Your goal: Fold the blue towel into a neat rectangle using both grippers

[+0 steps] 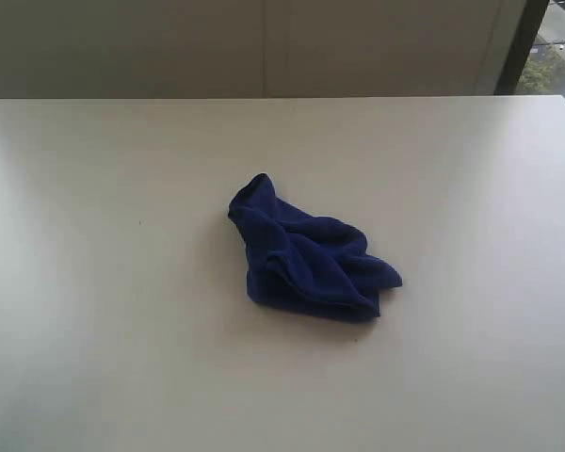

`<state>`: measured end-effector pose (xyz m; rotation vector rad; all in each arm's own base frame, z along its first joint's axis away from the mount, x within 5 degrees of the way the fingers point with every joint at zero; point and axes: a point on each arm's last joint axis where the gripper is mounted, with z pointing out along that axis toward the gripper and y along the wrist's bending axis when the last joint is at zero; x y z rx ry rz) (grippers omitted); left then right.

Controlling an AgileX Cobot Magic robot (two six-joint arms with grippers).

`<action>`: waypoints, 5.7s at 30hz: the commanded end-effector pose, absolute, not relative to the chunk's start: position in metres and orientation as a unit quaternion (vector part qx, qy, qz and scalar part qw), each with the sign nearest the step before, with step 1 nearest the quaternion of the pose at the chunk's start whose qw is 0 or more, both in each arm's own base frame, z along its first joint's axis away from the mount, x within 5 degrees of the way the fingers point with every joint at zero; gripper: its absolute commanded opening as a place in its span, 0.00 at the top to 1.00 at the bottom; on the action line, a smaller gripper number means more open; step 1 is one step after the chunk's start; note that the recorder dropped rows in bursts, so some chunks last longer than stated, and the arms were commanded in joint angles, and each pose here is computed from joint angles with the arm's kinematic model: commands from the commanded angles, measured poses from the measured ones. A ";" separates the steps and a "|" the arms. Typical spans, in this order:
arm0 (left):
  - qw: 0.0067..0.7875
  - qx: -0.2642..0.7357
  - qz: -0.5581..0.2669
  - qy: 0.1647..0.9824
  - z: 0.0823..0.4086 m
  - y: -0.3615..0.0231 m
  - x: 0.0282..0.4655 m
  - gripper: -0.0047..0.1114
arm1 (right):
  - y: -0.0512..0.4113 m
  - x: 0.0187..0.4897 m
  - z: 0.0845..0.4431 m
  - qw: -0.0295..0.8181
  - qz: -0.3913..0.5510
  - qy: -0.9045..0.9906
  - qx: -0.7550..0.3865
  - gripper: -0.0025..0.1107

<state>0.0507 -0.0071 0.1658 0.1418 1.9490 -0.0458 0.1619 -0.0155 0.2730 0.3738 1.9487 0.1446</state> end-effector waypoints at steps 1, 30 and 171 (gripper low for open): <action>0.560 0.060 -0.021 0.826 0.165 -0.007 0.051 0.96 | -0.002 0.187 0.276 0.533 0.074 0.835 0.112 0.98; 0.560 0.060 -0.021 0.826 0.165 -0.007 0.051 0.96 | 0.191 0.330 0.202 0.229 0.106 0.928 -0.275 0.71; 0.560 0.060 -0.021 0.826 0.165 -0.007 0.051 0.96 | 0.116 0.329 0.254 0.256 -0.063 0.942 -0.206 0.98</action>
